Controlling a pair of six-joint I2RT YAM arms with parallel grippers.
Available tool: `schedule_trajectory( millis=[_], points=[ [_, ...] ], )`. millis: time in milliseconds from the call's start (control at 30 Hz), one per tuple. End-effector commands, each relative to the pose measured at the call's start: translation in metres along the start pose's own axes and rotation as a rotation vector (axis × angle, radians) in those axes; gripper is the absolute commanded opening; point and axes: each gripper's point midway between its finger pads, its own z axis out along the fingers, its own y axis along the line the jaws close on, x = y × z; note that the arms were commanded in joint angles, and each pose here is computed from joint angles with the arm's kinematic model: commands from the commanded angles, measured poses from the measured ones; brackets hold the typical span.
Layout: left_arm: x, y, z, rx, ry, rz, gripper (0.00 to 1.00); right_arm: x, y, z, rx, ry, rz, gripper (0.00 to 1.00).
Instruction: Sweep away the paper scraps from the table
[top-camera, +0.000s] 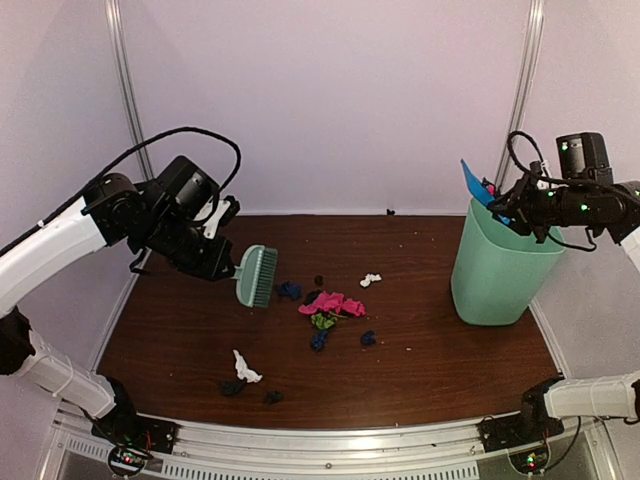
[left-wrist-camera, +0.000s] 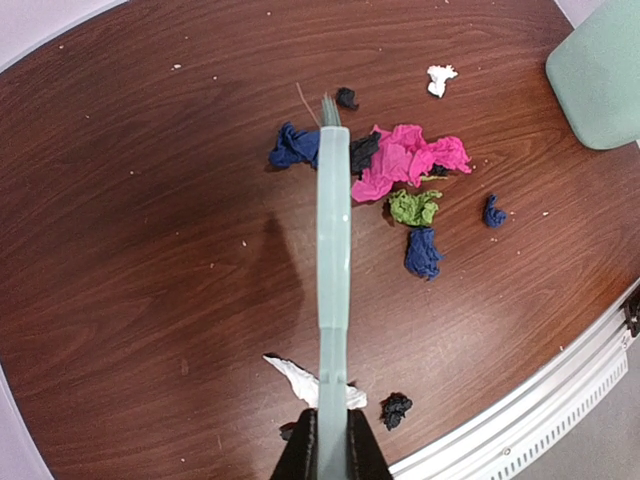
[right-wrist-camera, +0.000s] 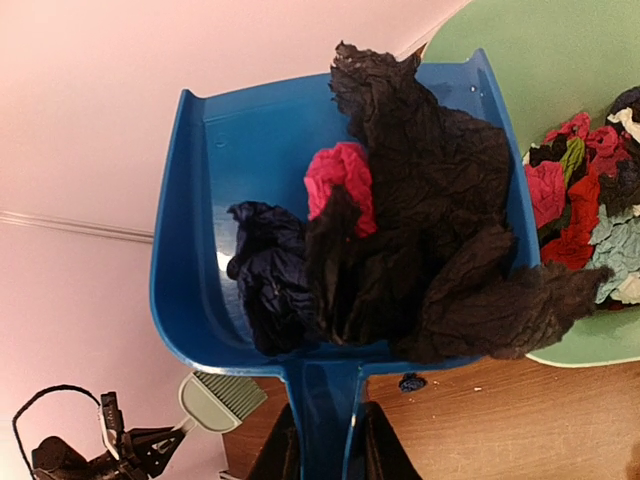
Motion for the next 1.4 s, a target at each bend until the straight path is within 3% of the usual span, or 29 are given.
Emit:
schedule_trajectory(
  millis=[0, 633, 1133, 1367],
  points=[
    [-0.019, -0.009, -0.011, 0.051, -0.073, -0.018, 0.00, -0.001, 0.009, -0.003, -0.091, 0.034, 0.071, 0.00],
    [-0.018, -0.007, -0.014, 0.053, -0.093, -0.016, 0.00, -0.024, 0.027, -0.020, -0.363, 0.055, 0.378, 0.00],
    [-0.025, -0.012, -0.011, 0.065, -0.103, 0.013, 0.00, -0.042, 0.032, -0.058, -0.736, -0.044, 0.805, 0.00],
    [-0.031, -0.022, -0.006, 0.108, -0.104, 0.033, 0.00, -0.038, 0.025, -0.057, -0.750, -0.048, 0.830, 0.00]
  ],
)
